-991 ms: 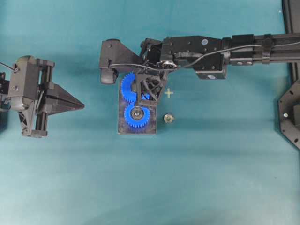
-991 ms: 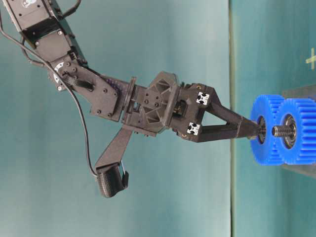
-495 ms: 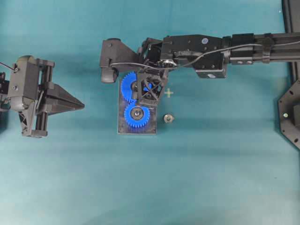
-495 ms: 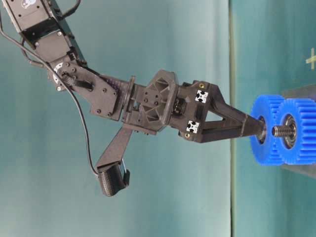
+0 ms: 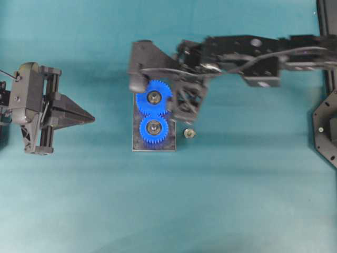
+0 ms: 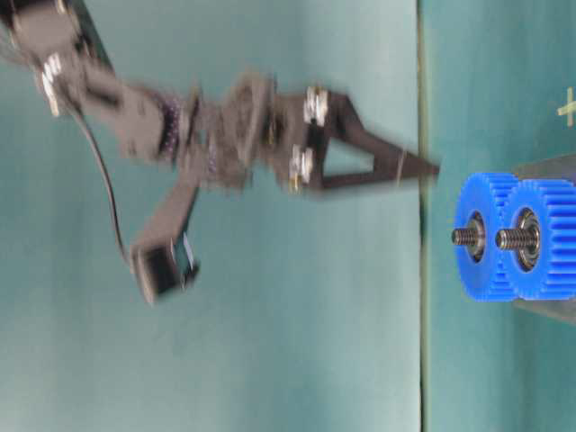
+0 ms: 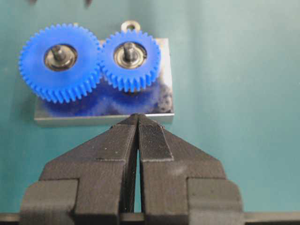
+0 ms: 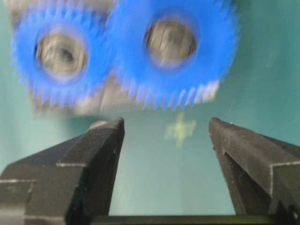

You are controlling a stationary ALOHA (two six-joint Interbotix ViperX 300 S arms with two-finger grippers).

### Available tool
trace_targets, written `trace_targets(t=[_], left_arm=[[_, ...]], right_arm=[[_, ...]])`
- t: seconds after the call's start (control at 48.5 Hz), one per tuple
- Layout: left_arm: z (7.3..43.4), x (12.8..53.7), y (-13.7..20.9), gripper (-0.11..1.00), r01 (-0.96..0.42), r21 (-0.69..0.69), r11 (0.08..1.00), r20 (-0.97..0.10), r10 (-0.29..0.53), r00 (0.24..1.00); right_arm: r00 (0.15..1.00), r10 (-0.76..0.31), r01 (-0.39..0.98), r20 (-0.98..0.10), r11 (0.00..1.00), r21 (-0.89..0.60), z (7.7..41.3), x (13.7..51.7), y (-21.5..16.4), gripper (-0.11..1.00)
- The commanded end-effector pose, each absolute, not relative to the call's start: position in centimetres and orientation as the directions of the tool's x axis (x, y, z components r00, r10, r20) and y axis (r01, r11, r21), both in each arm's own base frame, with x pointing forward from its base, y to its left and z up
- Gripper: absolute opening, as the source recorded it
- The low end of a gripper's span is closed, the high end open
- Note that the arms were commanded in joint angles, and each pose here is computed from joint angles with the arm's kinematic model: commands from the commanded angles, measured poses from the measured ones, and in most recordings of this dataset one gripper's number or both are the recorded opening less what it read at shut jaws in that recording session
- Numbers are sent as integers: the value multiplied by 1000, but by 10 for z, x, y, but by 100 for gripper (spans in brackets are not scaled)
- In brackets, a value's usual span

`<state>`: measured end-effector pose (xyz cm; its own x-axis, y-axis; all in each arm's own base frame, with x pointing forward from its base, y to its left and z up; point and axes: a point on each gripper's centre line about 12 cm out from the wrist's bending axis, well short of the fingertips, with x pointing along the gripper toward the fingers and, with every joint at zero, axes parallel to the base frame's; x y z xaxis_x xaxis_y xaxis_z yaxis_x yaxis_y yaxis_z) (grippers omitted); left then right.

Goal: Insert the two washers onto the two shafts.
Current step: 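Lower the washer onto the upper shaft and open the right gripper, then move the right gripper to the lower silver washer and grasp it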

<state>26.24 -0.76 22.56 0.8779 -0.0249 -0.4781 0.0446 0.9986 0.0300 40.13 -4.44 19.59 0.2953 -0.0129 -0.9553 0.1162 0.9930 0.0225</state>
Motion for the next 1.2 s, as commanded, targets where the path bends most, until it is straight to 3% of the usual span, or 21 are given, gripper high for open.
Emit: trace_targets(t=[0.0,0.33,0.537,1.176], left_arm=[[230,264,-8,-1,45,33,998,-463,-25,886],[229,265,-8,0,46,32,998,-466,-26,884],[228,265,-8,-1,47,33,998,-469,-26,883],[229,265,-8,-1,45,32,998,-467,-25,884]], right_arm=[[332,-7,122,-943,992,36,204,391,-34,78],[391,25,88,-920,994,64,154,375,-1,77],[385,27,118,-923,990,78,127,377,2,77],[347,26,118,-937,990,71,97,379,5,76]])
